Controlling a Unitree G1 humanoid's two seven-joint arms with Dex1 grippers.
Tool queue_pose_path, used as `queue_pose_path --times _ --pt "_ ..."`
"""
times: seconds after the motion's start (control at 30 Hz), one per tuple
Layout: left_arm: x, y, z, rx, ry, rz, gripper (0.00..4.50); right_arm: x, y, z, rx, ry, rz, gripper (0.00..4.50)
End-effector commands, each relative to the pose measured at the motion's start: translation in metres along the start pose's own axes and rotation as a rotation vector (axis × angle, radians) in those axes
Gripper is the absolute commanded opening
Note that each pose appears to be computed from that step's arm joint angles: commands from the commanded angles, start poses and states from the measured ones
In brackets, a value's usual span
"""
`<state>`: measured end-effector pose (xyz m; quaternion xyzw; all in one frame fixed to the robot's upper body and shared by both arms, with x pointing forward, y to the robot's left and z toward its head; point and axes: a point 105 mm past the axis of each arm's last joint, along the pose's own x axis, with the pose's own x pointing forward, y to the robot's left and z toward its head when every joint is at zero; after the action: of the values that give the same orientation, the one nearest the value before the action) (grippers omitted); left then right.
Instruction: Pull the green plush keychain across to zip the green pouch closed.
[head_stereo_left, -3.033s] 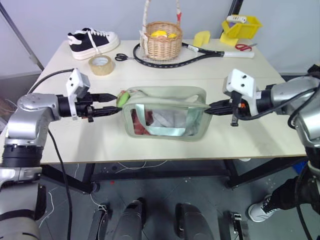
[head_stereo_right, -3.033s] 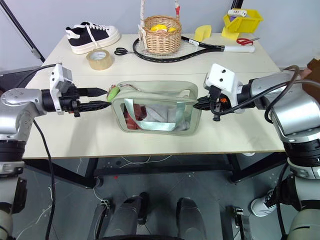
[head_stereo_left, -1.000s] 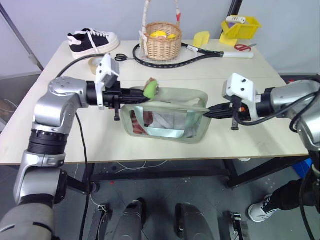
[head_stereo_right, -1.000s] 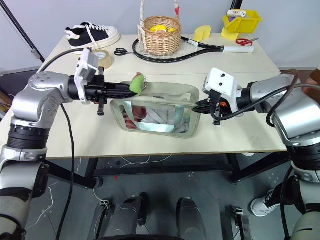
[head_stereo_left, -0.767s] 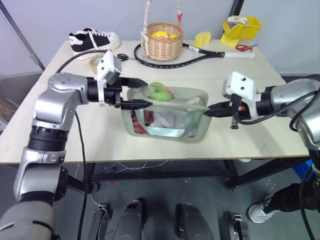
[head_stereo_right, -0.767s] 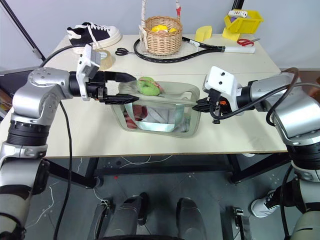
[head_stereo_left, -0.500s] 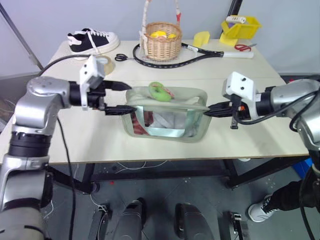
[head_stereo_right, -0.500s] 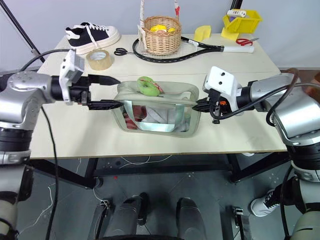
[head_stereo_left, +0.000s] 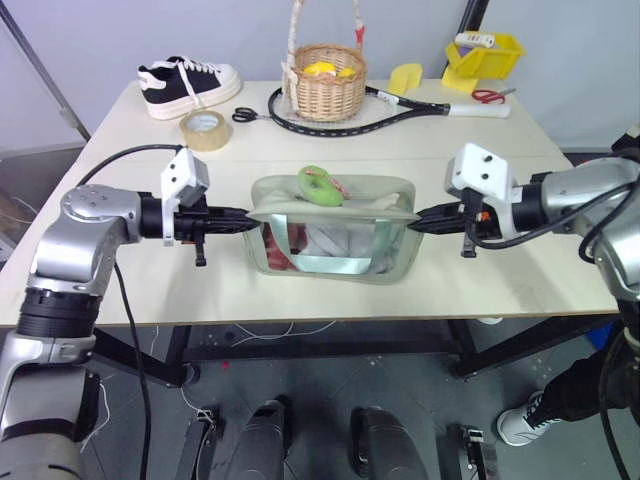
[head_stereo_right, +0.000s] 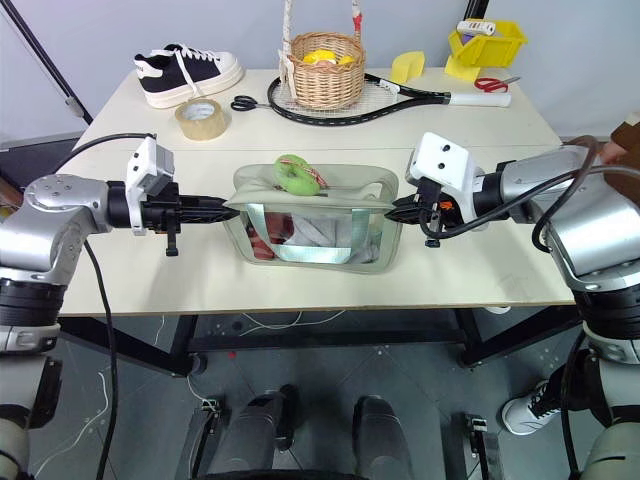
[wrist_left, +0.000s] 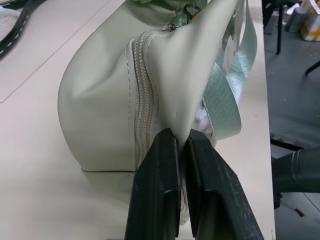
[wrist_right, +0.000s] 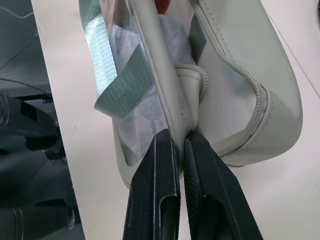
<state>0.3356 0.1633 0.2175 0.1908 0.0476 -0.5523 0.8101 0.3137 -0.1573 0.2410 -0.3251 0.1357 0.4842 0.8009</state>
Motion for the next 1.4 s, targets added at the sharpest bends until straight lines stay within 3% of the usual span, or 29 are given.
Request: queue_pose_path --times 0.03,0.1,0.17,0.27,0.57,0.67,0.9,1.13,1.3,1.4 --pt "0.002 -0.003 0.006 0.026 -0.008 0.019 0.0 -0.011 -0.001 0.014 -0.03 -0.033 0.003 1.05" --pt "0.003 -0.005 0.006 0.02 -0.011 0.03 0.0 -0.02 -0.004 0.027 -0.034 -0.092 -0.001 2.15" --pt "0.003 -0.008 0.006 0.017 -0.015 0.035 0.0 -0.027 -0.014 0.053 -0.018 -0.206 -0.033 2.96" --pt "0.004 -0.01 0.005 0.009 -0.02 0.05 0.0 -0.013 -0.013 0.078 -0.028 -0.279 -0.016 4.47" --pt "0.005 -0.011 0.006 0.006 -0.022 0.073 0.0 0.048 -0.007 0.107 0.008 -0.28 0.023 4.47" --pt "0.006 -0.012 0.006 0.006 -0.023 0.072 0.0 0.059 -0.01 0.106 0.022 -0.243 0.003 3.67" --pt "0.007 -0.012 0.006 0.003 -0.026 0.076 0.0 0.059 -0.007 0.098 0.013 -0.198 0.017 0.23" --pt "0.006 -0.011 0.006 -0.004 -0.026 0.083 0.0 0.049 -0.011 0.091 0.024 -0.171 -0.001 0.1" --pt "0.005 -0.008 0.006 -0.01 -0.029 0.098 0.0 0.03 -0.03 0.086 0.076 -0.174 -0.086 0.1" --pt "0.002 -0.007 0.004 -0.021 -0.028 0.117 0.0 -0.003 -0.056 0.061 0.103 -0.109 -0.232 0.1"
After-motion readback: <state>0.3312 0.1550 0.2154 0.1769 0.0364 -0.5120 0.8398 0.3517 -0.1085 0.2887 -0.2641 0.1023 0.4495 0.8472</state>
